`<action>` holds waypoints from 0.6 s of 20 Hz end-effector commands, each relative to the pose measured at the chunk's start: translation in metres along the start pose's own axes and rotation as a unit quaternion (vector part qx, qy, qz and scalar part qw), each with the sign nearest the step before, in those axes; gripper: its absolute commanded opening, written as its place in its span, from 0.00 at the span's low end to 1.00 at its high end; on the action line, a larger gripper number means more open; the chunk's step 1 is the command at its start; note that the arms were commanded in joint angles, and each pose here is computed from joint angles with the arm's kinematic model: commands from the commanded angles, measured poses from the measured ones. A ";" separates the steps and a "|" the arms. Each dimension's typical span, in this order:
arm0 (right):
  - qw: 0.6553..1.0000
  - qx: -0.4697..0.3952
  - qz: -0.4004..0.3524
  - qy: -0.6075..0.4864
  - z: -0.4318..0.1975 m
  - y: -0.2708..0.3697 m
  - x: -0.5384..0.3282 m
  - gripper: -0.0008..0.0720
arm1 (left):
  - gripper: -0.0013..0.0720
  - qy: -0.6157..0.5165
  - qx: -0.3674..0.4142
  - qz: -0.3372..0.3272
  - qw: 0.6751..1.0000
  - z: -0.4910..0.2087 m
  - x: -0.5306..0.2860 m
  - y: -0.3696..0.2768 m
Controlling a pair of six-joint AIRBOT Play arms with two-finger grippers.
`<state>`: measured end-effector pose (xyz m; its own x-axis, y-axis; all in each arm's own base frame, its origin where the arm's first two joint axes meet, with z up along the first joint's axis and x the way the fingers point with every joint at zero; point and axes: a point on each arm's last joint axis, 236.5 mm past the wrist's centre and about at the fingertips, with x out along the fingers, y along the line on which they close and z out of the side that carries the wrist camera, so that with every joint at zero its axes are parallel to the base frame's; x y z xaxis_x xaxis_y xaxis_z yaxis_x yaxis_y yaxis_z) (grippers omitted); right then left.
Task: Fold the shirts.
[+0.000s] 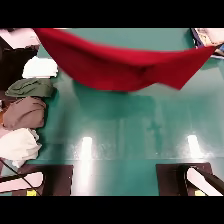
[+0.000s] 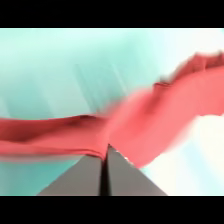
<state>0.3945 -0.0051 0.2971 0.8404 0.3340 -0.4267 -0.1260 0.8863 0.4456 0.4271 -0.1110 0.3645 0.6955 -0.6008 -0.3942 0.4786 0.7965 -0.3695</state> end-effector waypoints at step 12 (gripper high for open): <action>0.913 -0.205 -0.124 -0.330 0.104 0.157 -0.279 0.03 | 0.05 -0.396 0.227 0.052 0.888 0.061 -0.302 -0.229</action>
<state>0.2295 0.0200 0.5497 0.9930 0.0750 0.0916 -0.0784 0.9963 0.0344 0.1819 -0.1093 0.6050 0.8375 -0.4541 0.3040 0.4691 0.8828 0.0264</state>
